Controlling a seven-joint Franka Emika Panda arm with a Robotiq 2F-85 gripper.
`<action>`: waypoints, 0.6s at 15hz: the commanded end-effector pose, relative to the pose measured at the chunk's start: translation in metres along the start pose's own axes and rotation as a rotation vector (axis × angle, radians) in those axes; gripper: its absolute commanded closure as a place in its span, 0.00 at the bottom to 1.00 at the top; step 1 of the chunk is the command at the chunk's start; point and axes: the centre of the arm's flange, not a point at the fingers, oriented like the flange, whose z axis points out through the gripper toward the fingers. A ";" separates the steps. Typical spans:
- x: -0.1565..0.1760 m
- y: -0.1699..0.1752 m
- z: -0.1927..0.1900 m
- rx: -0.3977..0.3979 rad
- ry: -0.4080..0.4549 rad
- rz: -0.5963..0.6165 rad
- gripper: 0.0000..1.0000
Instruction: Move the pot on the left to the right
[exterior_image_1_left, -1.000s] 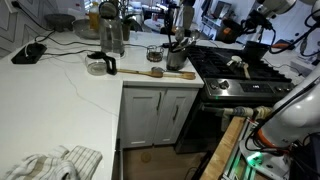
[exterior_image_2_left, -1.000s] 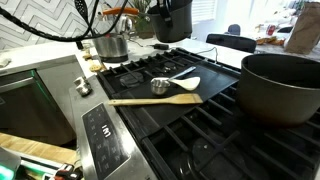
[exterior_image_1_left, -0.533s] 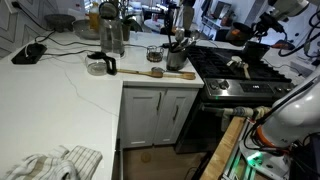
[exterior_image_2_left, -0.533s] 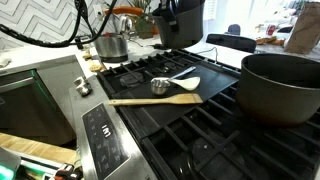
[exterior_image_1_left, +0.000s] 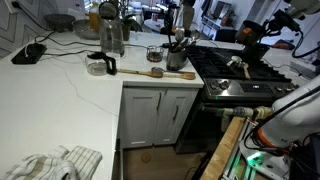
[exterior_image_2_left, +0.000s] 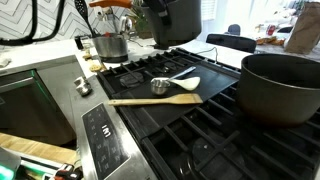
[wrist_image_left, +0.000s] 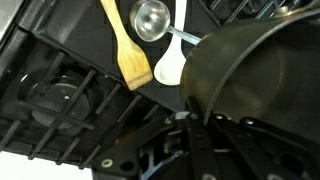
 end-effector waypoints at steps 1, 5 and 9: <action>-0.002 0.003 -0.004 0.003 0.000 0.001 0.96; -0.005 0.007 -0.005 0.006 -0.005 0.001 0.96; -0.006 0.007 -0.005 0.006 -0.007 0.001 0.96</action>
